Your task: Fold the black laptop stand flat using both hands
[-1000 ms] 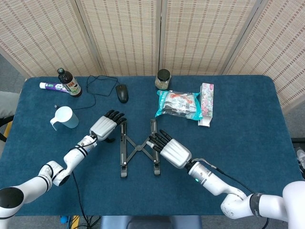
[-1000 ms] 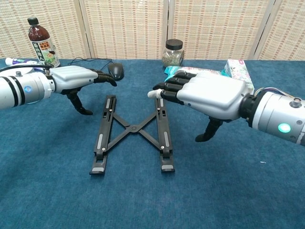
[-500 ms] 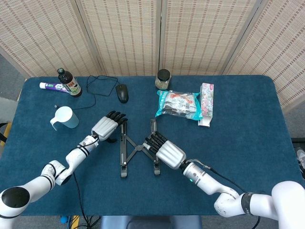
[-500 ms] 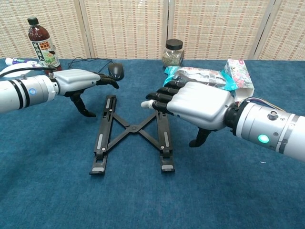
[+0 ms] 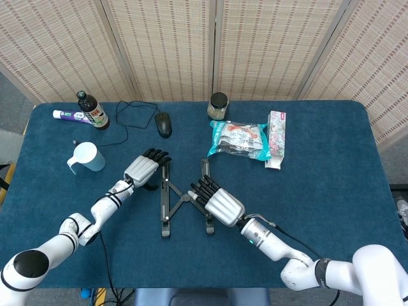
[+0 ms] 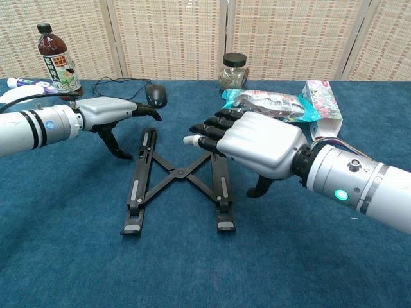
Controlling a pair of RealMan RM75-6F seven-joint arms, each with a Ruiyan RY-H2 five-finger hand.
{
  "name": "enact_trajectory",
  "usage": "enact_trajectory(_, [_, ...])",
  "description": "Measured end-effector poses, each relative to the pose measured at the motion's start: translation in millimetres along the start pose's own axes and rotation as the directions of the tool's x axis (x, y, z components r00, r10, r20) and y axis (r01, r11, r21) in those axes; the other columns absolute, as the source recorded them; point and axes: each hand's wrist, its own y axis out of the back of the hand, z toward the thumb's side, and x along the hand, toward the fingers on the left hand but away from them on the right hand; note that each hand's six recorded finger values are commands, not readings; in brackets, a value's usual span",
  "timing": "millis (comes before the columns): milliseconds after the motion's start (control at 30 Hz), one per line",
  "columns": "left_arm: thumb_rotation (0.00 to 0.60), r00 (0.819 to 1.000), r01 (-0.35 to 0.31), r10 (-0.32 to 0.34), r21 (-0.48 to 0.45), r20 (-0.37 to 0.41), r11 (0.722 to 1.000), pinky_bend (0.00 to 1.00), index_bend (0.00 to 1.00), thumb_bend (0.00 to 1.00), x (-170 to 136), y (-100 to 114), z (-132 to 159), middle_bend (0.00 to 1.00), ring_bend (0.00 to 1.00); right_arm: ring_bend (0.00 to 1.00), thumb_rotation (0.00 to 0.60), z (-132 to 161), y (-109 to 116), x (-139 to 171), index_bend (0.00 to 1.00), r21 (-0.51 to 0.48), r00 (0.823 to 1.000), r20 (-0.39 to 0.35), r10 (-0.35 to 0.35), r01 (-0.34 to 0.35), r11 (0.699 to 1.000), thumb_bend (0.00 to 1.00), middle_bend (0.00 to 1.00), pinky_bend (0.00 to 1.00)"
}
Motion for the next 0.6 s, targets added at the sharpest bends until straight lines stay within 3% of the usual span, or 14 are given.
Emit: enact_trajectory(600, [0.600, 1.000, 0.009, -0.010, -0.067, -0.014, 0.998, 0.02, 0.10, 0.17, 0, -5, -3, 0.05, 0.01, 0.00, 0.600, 8, -13, -16, 0.00, 0.029, 0.996, 0.019, -0.082, 0.081, 0.996, 0.00, 0.00, 0.00])
